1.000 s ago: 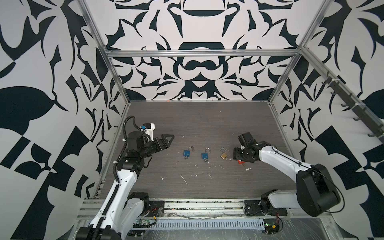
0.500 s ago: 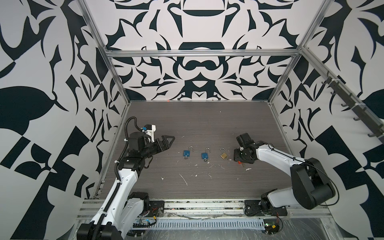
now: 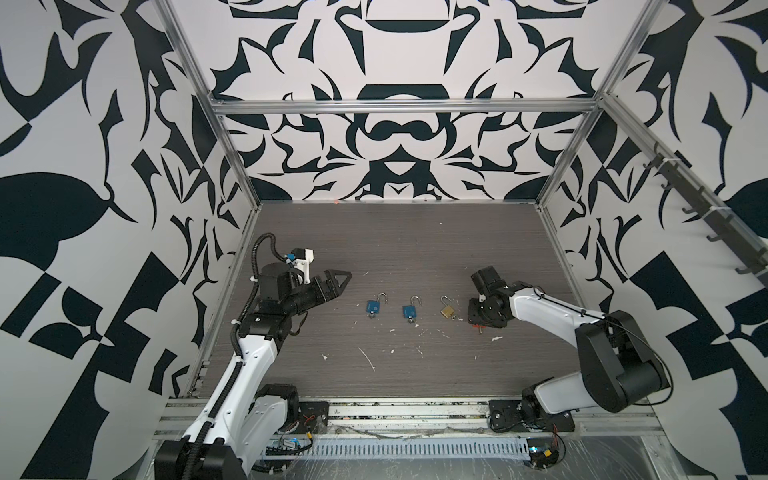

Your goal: Lock with the key

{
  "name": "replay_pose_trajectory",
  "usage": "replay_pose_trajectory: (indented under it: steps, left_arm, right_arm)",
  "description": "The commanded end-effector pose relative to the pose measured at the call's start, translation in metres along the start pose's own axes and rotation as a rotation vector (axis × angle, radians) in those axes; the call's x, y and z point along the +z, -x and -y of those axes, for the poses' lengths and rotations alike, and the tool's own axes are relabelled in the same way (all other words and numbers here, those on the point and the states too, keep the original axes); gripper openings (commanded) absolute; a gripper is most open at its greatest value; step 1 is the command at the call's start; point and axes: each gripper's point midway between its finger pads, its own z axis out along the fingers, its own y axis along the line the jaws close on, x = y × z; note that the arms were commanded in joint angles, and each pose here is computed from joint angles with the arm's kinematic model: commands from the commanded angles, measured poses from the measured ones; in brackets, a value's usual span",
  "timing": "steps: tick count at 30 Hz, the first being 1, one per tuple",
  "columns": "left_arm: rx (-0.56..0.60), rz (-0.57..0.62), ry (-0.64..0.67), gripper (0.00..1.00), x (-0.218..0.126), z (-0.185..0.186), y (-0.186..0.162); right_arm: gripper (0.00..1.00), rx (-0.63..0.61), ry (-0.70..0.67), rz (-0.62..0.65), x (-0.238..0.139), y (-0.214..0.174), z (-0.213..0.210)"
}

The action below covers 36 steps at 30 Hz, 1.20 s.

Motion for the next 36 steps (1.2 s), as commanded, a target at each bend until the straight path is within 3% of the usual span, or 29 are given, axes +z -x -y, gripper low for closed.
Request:
replay_pose_trajectory:
  steps: [1,11,14,19,21,24,30,36]
  left_arm:
    - [-0.009,-0.007,-0.010,0.98,0.000,-0.001,-0.007]
    - [-0.021,-0.014,0.003,0.96,0.002,-0.009,-0.014]
    - [-0.038,-0.015,0.021,0.94,0.005,-0.014,-0.013]
    - [-0.043,0.000,0.063,0.97,0.007,-0.019,-0.008]
    - [-0.034,-0.006,0.051,0.98,0.006,-0.014,-0.007]
    - [-0.042,-0.041,0.025,0.97,0.007,-0.002,-0.007]
    - [0.003,-0.090,-0.051,0.96,0.017,0.029,-0.014]
    - [0.008,-0.039,-0.119,0.97,0.014,0.050,-0.003]
  right_arm:
    - [0.50,0.011,-0.001,0.000,0.001,-0.002,0.000]
    - [0.45,-0.020,-0.012,-0.006,0.002,-0.005,-0.004]
    - [0.37,-0.039,-0.024,0.006,-0.001,-0.002,-0.007]
    - [0.00,-0.124,0.000,0.161,-0.040,0.016,-0.025]
    - [0.00,-0.176,0.027,0.246,-0.071,0.029,-0.038]
    - [0.00,-0.308,0.193,0.284,-0.109,0.033,-0.080]
    - [0.00,-0.735,0.443,0.310,-0.170,0.000,-0.183]
    - [0.00,-0.927,0.567,0.347,-0.211,-0.020,-0.243]
